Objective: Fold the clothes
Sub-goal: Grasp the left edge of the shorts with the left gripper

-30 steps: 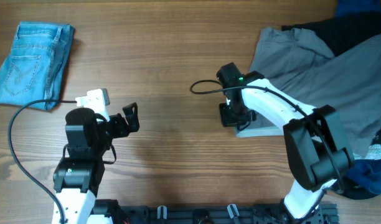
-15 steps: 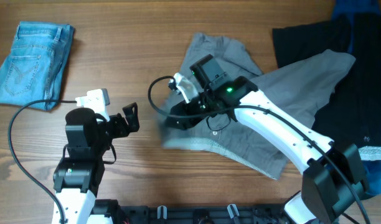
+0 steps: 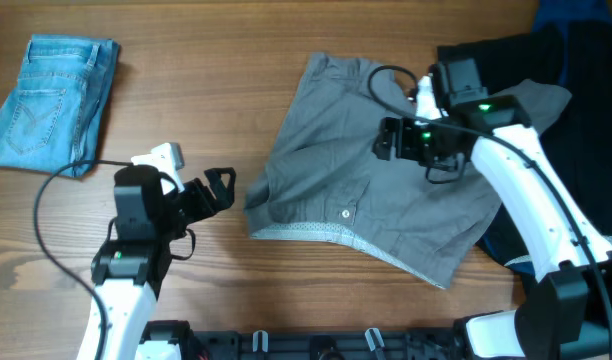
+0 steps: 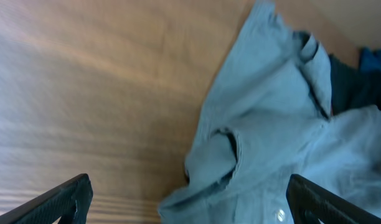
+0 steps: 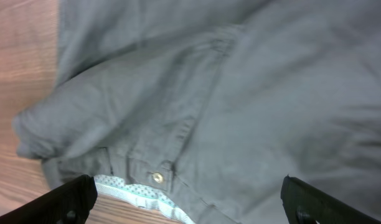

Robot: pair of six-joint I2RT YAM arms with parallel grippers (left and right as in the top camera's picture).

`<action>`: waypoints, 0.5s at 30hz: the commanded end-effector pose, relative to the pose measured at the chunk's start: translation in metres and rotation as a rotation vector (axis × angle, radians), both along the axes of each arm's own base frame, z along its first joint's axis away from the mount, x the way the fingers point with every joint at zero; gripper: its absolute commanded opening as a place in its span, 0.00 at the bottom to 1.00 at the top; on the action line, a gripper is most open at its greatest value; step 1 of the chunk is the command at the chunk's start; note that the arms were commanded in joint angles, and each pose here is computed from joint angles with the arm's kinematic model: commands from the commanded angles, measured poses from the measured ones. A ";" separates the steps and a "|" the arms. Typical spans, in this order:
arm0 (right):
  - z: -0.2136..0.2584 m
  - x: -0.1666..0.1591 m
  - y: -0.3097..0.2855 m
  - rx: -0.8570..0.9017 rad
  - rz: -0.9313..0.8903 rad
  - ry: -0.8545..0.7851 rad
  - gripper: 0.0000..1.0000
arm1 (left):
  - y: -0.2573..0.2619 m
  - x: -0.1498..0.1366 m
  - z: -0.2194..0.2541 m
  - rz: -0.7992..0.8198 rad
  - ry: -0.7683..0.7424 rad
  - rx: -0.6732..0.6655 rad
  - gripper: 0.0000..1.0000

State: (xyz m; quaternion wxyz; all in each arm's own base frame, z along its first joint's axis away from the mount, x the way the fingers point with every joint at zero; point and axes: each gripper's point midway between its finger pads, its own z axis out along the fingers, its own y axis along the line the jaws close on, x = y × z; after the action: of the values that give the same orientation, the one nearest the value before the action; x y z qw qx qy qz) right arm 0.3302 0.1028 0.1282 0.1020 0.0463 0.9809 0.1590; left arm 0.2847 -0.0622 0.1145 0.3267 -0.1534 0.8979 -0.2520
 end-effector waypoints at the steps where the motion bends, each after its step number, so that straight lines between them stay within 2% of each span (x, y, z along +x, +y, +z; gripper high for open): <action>1: 0.007 0.002 -0.017 -0.003 -0.056 -0.002 1.00 | -0.030 -0.006 -0.018 -0.088 0.148 -0.189 1.00; 7: 0.007 0.003 -0.019 -0.003 -0.063 -0.002 1.00 | -0.053 -0.024 -0.070 -0.096 0.452 -0.370 0.90; 11: 0.006 0.002 -0.019 -0.003 -0.064 -0.002 1.00 | -0.075 -0.037 -0.092 -0.164 0.543 -0.372 0.85; 12: 0.006 0.002 -0.019 -0.003 -0.063 -0.002 0.99 | -0.082 -0.040 -0.097 -0.190 0.556 -0.364 0.81; 13: 0.006 0.002 -0.019 -0.003 -0.064 -0.002 1.00 | -0.086 -0.042 -0.099 -0.205 0.560 -0.359 0.72; 14: 0.006 0.002 -0.019 -0.003 -0.063 -0.001 1.00 | -0.091 -0.043 -0.100 -0.227 0.558 -0.354 0.52; 15: 0.006 0.002 -0.019 -0.003 -0.063 -0.001 1.00 | -0.092 -0.042 -0.099 -0.232 0.554 -0.352 0.22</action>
State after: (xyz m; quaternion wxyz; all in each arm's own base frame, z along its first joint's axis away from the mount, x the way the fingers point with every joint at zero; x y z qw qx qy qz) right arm 0.3304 0.0841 0.1269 0.0960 0.0745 0.9805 0.1542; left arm 0.2463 -0.1423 0.0158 0.0239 -0.1830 0.9077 -0.3768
